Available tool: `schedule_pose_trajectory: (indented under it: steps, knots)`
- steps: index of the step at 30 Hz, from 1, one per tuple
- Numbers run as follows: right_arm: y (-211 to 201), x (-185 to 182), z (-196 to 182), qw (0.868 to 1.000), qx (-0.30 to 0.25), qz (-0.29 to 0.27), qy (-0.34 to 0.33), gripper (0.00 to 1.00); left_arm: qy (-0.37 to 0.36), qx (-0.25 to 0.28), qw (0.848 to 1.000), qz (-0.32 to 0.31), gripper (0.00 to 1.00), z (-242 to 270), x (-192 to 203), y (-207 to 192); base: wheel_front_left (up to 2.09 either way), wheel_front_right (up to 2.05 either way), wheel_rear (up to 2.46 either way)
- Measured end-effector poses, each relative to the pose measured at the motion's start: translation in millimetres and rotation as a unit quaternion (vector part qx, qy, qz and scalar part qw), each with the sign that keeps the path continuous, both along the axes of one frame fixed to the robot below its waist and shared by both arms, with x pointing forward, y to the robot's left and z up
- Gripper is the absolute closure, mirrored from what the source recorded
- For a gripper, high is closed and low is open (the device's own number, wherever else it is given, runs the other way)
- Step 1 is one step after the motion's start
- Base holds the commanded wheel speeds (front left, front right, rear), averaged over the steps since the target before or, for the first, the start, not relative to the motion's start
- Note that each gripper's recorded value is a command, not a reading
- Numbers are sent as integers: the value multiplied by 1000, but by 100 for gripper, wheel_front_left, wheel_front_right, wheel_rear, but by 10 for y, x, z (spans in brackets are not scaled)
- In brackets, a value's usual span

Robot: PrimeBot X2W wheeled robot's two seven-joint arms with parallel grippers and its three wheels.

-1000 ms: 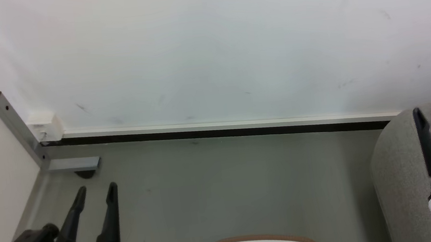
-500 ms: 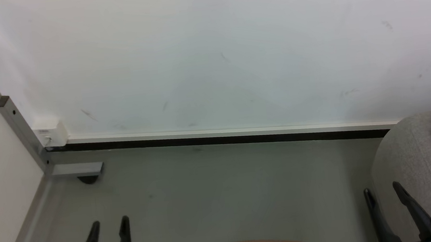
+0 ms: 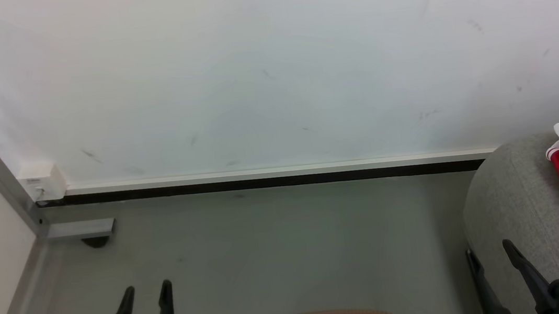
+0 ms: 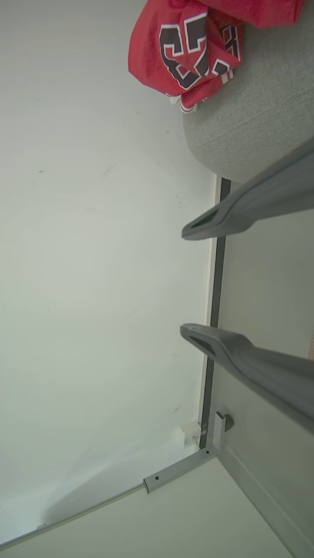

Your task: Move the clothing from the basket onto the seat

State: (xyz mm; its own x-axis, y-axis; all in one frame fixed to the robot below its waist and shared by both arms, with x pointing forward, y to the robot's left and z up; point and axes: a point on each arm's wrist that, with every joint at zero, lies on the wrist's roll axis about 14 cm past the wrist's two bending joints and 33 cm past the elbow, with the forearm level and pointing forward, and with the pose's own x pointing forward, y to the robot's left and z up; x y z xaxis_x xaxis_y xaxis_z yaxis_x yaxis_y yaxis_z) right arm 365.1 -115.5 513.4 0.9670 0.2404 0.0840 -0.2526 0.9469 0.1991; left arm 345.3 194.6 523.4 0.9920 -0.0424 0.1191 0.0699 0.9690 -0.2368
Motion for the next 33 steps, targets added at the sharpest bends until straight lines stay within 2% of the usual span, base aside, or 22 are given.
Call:
schedule_pose_trajectory:
  steps: [20, 21, 26, 33]
  knots:
    - [-61, 61, 50, 1000, 1, -12, -8, 0, 4, 1, 1000, -12, 0, -72, 58, -62, 0, 0, 0]
    - [-61, 59, 39, 1000, 1, -12, -7, 100, 6, 1, 1000, -14, 100, -87, 56, -72, 0, 0, 0]
    - [-79, -41, -206, 999, 0, -14, 32, 100, 41, -10, 999, -15, 100, -311, -21, -128, 0, 0, 0]
    - [-161, -36, -246, 996, 60, -30, 55, 100, 61, -69, 996, -1, 100, -366, -7, -64, 0, 0, 0]
